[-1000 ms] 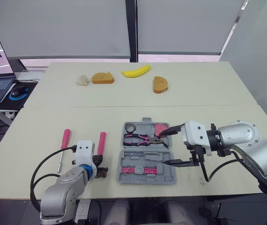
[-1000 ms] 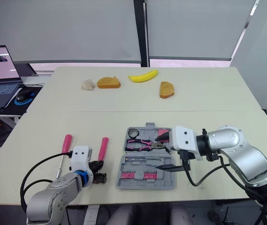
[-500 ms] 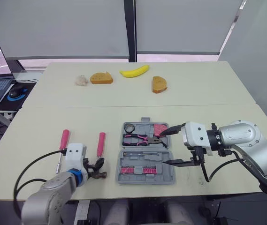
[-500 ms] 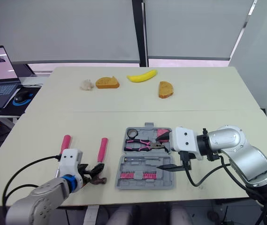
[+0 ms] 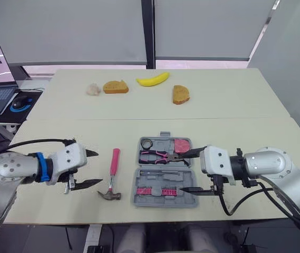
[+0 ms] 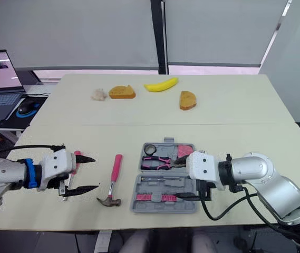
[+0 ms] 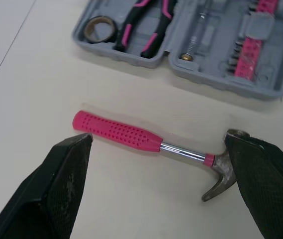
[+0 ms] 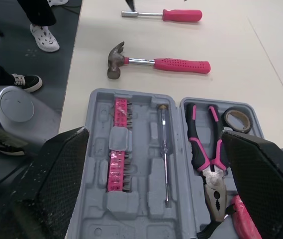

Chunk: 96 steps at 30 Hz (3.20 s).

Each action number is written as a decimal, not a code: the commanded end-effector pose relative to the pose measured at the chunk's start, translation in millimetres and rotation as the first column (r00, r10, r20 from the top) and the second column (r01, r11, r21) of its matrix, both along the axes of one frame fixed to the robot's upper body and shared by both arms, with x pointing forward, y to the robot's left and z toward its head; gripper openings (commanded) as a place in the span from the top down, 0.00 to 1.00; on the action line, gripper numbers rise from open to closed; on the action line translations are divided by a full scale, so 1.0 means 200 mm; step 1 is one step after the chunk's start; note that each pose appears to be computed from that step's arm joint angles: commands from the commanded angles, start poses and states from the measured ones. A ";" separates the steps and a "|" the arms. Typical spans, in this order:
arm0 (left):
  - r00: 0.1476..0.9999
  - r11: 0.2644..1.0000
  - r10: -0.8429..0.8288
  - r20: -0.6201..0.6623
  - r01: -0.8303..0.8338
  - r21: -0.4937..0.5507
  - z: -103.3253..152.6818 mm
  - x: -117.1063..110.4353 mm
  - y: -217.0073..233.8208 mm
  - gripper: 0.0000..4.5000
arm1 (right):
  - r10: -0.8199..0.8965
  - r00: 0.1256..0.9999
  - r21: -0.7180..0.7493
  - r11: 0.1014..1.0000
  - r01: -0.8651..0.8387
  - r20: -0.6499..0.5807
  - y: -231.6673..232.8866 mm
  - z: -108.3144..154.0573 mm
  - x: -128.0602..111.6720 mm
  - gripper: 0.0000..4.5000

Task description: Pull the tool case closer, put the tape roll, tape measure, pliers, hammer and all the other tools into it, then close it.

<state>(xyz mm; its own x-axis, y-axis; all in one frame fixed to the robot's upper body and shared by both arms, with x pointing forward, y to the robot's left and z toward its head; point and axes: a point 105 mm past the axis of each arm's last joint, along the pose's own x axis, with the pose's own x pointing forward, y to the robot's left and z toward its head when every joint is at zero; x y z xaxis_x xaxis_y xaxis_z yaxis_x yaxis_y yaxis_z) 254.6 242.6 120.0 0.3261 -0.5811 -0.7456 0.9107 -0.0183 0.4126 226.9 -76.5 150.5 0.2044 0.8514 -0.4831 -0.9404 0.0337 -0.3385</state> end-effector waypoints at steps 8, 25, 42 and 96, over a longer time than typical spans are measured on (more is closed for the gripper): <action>0.640 0.558 -0.764 -0.083 0.721 0.411 -0.10 0.14 -0.11 0.03 | -0.004 1.000 0.027 1.000 0.004 0.010 0.06 0.03 -0.02 0.00; 0.348 0.230 -0.899 -0.267 0.892 0.389 -0.34 0.10 -0.16 0.22 | -0.008 1.000 0.037 0.999 0.008 0.002 0.09 0.05 -0.06 0.00; 0.347 0.234 -0.912 -0.219 0.878 0.417 -0.35 0.13 -0.16 0.98 | -0.013 1.000 0.040 0.999 0.013 0.004 0.09 0.04 -0.04 0.00; 0.330 0.225 0.907 -0.261 -0.905 -0.362 -0.14 0.29 -0.15 0.98 | -0.019 0.998 0.019 1.000 0.018 0.056 0.18 -0.01 0.10 0.00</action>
<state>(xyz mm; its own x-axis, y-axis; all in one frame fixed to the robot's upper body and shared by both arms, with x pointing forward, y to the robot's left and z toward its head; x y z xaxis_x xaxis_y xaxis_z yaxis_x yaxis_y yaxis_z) 305.2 211.9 74.1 0.7812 -0.1495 -0.6062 0.2599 0.9606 0.0981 247.7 -45.4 139.4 0.2531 0.8428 -0.4750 -0.9310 0.0788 -0.3563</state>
